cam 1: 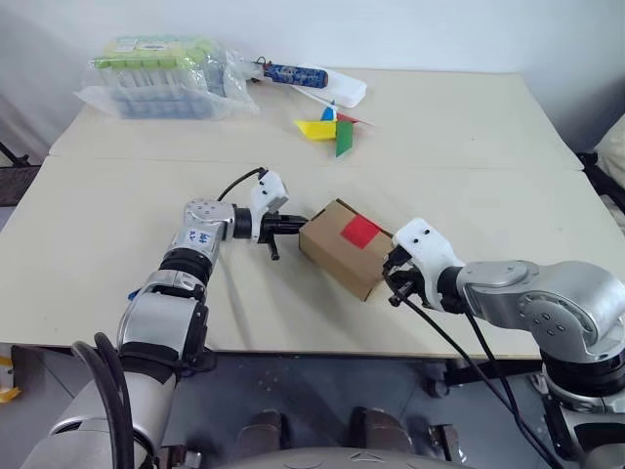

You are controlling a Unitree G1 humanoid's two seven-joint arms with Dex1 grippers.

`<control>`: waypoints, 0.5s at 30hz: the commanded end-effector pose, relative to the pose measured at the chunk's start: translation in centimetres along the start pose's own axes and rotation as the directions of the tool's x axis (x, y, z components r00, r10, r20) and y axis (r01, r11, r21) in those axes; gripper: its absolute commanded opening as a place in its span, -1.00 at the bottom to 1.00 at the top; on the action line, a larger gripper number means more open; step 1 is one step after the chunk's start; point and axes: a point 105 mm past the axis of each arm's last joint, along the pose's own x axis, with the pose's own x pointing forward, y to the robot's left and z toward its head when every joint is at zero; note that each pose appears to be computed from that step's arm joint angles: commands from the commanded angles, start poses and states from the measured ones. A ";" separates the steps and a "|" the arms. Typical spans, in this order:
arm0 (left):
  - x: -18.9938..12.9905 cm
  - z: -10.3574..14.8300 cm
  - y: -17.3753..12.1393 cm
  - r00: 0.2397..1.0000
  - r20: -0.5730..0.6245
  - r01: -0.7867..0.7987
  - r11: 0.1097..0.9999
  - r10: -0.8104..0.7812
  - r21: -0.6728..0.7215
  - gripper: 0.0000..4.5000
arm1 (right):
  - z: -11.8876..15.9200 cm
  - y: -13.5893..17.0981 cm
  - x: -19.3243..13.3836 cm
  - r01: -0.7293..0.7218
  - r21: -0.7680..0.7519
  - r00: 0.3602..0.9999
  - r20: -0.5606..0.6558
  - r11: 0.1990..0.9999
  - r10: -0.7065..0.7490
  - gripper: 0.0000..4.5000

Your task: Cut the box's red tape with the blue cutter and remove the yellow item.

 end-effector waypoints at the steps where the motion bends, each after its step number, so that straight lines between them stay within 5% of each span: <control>1: -1.2 0.8 1.1 0.999 0.007 -0.050 0.999 0.050 0.020 -0.99 | -0.4 -1.2 -1.9 0.041 -0.029 0.999 0.015 0.999 -0.041 -1.00; 10: -4.4 2.2 3.8 0.979 0.035 -0.200 0.979 0.199 0.024 -0.99 | -2.9 -5.5 -3.7 0.103 -0.058 0.995 0.001 0.993 -0.103 -1.00; 15: -8.3 2.8 5.3 0.960 0.019 -0.280 0.960 0.280 -0.013 -0.49 | -0.8 -8.2 -5.2 0.093 -0.106 0.982 0.173 0.990 -0.074 -0.48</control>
